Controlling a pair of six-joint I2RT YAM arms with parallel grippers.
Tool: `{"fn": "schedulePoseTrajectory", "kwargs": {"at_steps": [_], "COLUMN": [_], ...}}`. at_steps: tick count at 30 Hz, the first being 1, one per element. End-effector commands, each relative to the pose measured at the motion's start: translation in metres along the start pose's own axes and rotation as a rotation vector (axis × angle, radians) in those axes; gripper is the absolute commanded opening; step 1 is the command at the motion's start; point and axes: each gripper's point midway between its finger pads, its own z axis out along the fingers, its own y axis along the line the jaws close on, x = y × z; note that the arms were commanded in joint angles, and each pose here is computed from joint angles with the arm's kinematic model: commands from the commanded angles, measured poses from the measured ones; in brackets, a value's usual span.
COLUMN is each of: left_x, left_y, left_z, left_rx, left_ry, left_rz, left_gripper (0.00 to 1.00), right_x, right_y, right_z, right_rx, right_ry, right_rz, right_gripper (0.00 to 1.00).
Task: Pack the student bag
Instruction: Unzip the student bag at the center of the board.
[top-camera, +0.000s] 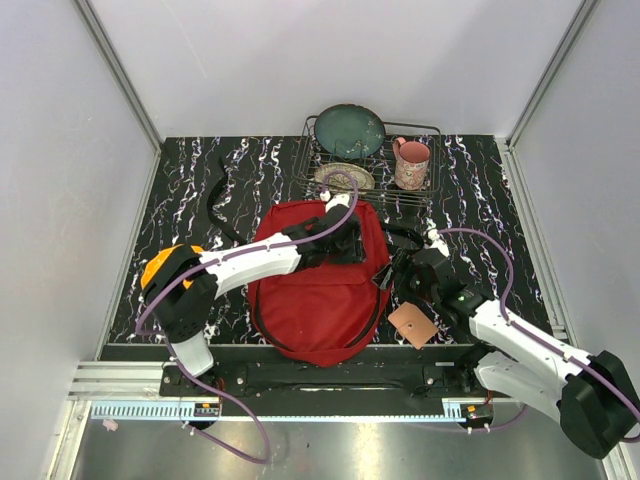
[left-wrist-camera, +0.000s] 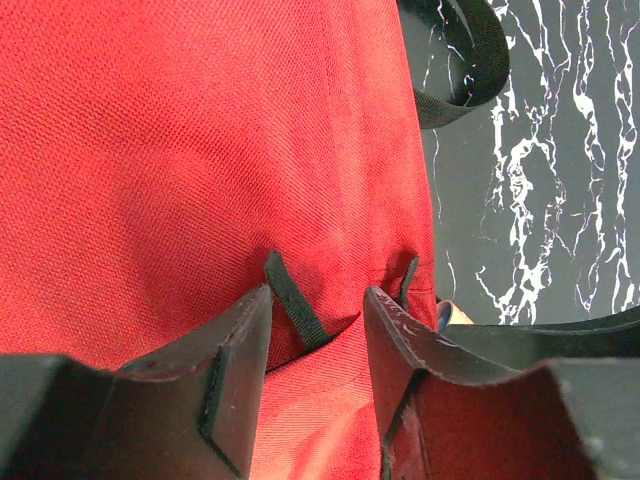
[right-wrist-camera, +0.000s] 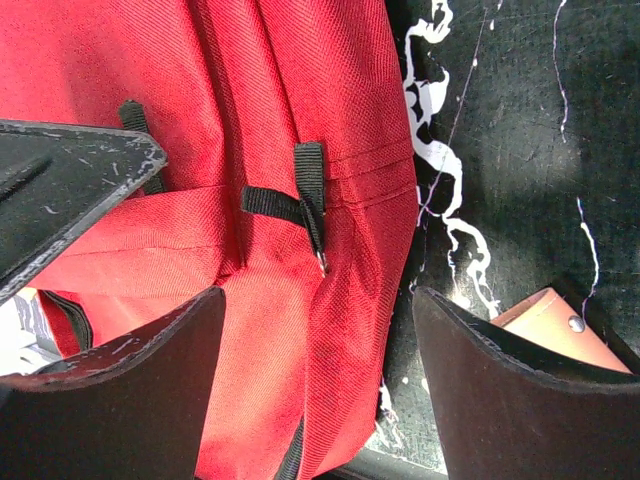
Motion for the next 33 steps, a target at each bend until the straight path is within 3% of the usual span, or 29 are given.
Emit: {"fn": "schedulePoseTrajectory", "kwargs": {"at_steps": [1,14,19,33], "left_x": [-0.016,-0.011,-0.011,-0.021], "left_y": [-0.016,-0.007,-0.008,-0.005], "left_z": [-0.001,0.010,0.011,-0.010], "left_rx": [0.048,0.004,0.006,0.035], "left_ry": [-0.040,-0.031,-0.029,-0.108], "left_rz": [-0.026,-0.022,-0.017,-0.011], "left_gripper": [0.45,0.16,0.00,0.00], "right_x": [-0.005,-0.004,-0.004,-0.013], "right_y": [0.004,0.004,0.003,0.025], "right_z": [-0.003,-0.004,-0.005,-0.014], "right_rx": [-0.021,-0.020,-0.020,-0.089], "right_ry": [-0.022,-0.019,-0.019,-0.027], "right_rz": [0.001,-0.004,-0.004,-0.002], "right_gripper": [0.81,0.80,0.80,0.81]}}
